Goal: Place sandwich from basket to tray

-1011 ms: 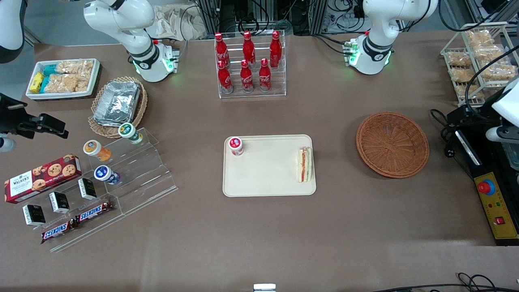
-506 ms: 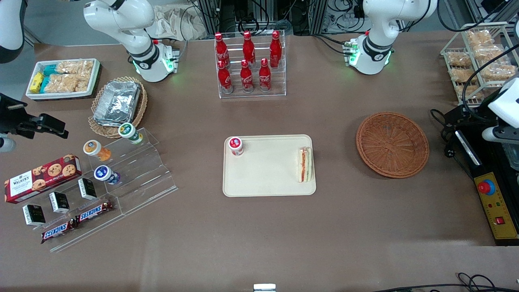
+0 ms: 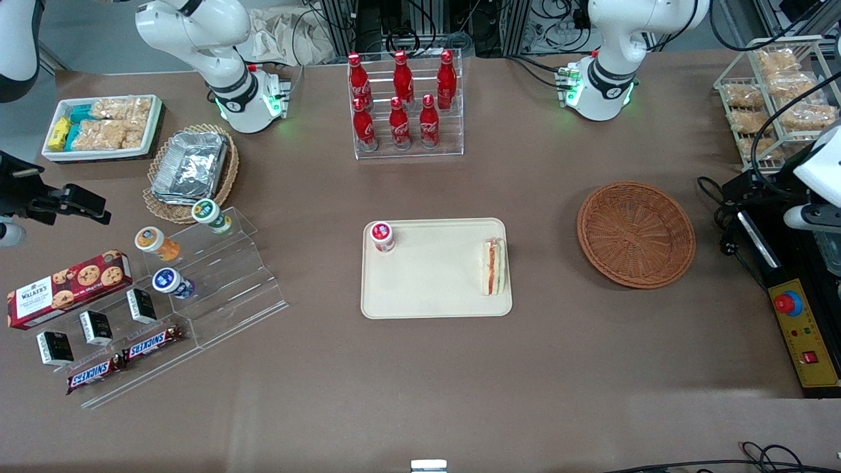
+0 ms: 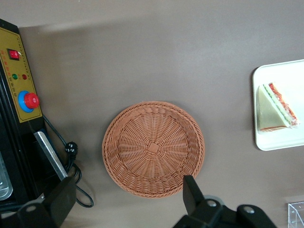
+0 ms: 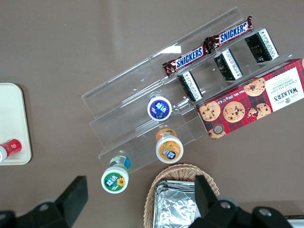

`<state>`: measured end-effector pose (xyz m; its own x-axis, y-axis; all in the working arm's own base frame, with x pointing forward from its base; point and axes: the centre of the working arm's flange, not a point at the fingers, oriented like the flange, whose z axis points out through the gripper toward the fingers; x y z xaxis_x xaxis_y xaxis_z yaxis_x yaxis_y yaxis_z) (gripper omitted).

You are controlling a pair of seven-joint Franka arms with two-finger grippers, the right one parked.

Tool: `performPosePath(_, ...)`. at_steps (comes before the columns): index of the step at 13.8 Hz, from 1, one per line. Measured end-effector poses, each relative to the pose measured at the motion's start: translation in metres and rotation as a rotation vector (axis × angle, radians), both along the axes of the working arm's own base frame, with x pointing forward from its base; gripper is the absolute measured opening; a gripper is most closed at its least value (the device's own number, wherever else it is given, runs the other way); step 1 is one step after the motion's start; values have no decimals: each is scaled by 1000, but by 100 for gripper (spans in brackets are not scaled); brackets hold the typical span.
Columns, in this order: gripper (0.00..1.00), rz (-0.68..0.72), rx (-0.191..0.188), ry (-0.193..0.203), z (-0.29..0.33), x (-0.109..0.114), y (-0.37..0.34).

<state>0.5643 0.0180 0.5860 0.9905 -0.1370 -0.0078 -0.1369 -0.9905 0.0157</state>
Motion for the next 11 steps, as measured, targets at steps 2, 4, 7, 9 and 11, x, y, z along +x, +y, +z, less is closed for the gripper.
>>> performPosePath(2,100,-6,0,-6,3,1,-3)
performPosePath(4,100,-19,1,-7,3,1,-11)
performPosePath(7,100,-21,2,-28,12,3,-12)
performPosePath(9,100,-18,3,-52,23,4,-10)
performPosePath(11,100,-18,5,-66,28,6,-10)
